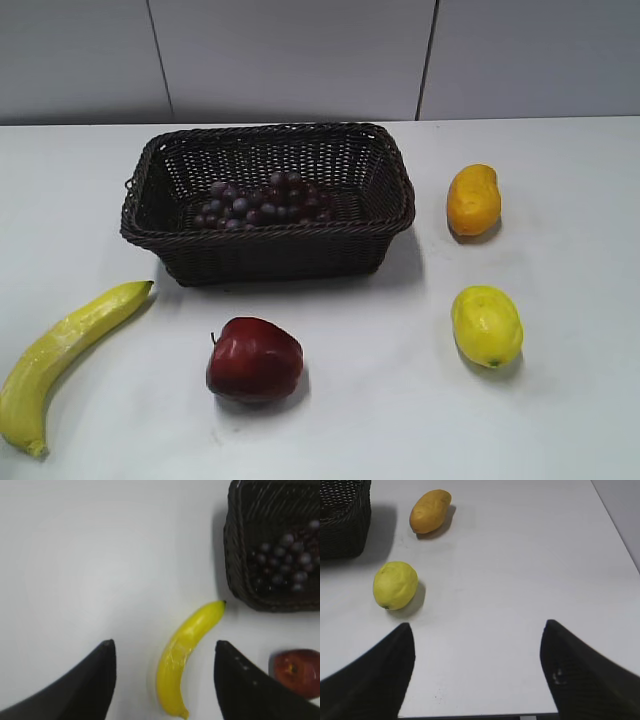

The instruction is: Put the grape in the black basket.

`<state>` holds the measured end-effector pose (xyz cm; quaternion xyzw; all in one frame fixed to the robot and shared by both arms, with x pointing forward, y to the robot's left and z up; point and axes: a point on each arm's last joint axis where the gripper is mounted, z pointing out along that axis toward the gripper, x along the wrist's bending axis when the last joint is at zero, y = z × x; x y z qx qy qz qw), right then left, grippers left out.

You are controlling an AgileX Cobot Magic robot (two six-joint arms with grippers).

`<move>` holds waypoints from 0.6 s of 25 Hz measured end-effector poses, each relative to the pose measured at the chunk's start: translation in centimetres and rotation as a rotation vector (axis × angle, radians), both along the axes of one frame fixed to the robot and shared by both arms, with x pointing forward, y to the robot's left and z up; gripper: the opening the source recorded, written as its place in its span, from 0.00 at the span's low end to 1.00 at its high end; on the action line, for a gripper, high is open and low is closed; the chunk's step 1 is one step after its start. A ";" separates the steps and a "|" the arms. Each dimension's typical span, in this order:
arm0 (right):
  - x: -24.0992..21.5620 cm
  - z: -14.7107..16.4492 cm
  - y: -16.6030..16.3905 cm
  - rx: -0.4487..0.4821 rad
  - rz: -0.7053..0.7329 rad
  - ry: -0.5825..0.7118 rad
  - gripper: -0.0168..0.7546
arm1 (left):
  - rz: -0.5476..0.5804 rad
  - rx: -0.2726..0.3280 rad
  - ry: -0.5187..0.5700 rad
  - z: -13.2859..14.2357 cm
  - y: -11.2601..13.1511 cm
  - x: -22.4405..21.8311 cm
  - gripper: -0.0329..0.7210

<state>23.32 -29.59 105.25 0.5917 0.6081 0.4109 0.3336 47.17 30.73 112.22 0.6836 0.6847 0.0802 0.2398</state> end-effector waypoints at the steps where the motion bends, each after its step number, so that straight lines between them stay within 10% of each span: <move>1: 0.0 0.0 0.0 0.000 0.000 0.000 0.79 | 0.002 -0.005 0.020 -0.4 -0.1 -0.6 0.82; 9: 0.0 0.0 0.0 0.000 0.000 0.000 0.79 | 0.016 -0.016 0.075 -4.6 -1.0 -7.4 0.82; 15: 0.0 0.0 0.0 0.000 0.000 0.000 0.79 | 0.032 0.045 -0.099 -5.8 -1.4 -13.4 0.82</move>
